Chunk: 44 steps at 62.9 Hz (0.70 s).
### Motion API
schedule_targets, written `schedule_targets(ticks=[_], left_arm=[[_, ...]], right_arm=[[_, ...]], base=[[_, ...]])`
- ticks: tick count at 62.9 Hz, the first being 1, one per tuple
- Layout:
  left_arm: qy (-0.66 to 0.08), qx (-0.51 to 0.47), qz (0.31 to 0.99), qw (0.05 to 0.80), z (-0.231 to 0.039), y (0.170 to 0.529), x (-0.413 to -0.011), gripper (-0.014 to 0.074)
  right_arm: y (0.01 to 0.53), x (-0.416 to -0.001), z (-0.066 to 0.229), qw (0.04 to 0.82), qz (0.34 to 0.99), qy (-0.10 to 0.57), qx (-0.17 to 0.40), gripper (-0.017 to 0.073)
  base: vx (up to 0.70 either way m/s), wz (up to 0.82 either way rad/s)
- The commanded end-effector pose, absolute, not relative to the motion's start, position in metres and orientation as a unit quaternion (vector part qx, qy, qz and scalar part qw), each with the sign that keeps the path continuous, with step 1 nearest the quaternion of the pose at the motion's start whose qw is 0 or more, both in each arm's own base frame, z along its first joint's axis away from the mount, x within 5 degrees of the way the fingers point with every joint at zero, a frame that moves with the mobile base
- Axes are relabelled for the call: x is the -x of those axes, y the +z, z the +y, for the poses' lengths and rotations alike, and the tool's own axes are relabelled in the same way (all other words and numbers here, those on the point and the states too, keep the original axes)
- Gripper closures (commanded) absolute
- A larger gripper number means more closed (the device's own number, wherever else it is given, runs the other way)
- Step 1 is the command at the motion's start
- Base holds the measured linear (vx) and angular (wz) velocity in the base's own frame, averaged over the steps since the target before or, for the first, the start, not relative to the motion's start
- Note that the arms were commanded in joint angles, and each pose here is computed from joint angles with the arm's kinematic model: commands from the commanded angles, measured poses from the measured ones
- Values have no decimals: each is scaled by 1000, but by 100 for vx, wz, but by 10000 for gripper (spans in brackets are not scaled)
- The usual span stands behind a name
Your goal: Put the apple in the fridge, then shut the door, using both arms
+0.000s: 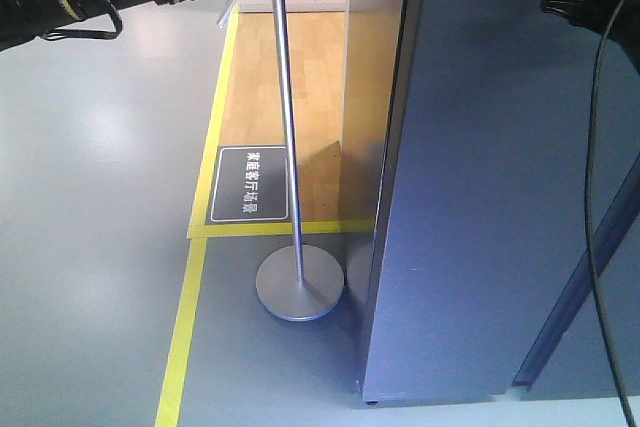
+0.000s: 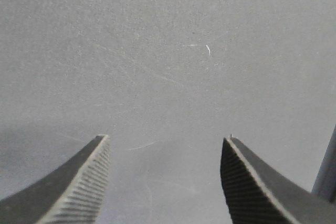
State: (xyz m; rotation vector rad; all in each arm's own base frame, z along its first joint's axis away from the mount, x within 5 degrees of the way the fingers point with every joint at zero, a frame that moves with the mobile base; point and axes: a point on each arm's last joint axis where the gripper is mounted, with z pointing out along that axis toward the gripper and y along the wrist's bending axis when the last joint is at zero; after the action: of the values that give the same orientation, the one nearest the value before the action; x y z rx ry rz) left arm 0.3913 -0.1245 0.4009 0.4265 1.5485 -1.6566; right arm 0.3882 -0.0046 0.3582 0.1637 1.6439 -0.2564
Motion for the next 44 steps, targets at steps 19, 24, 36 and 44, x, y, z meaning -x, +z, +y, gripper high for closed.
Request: schedule_targets(ticks=[19,24,36,44], left_arm=[[-692,-215,555,409,-123,436,-367,332],[-692,-215,555,409,-123,436,-367,332],[-692,-213,555,410,-123,436,-367,332],[-691,-212,556,411,-122,436,-367,332]], right_arm=[[378,-394,-19,687,714,-124,-62,106],[377,-399,-25,685,715,-126,-65,106],[377,-408,-23,682,717,-138,-44,106],[376,-416,-21,681,720,-130,-31,106]], base=[[0,0],[0,0],[0,0],[0,0]])
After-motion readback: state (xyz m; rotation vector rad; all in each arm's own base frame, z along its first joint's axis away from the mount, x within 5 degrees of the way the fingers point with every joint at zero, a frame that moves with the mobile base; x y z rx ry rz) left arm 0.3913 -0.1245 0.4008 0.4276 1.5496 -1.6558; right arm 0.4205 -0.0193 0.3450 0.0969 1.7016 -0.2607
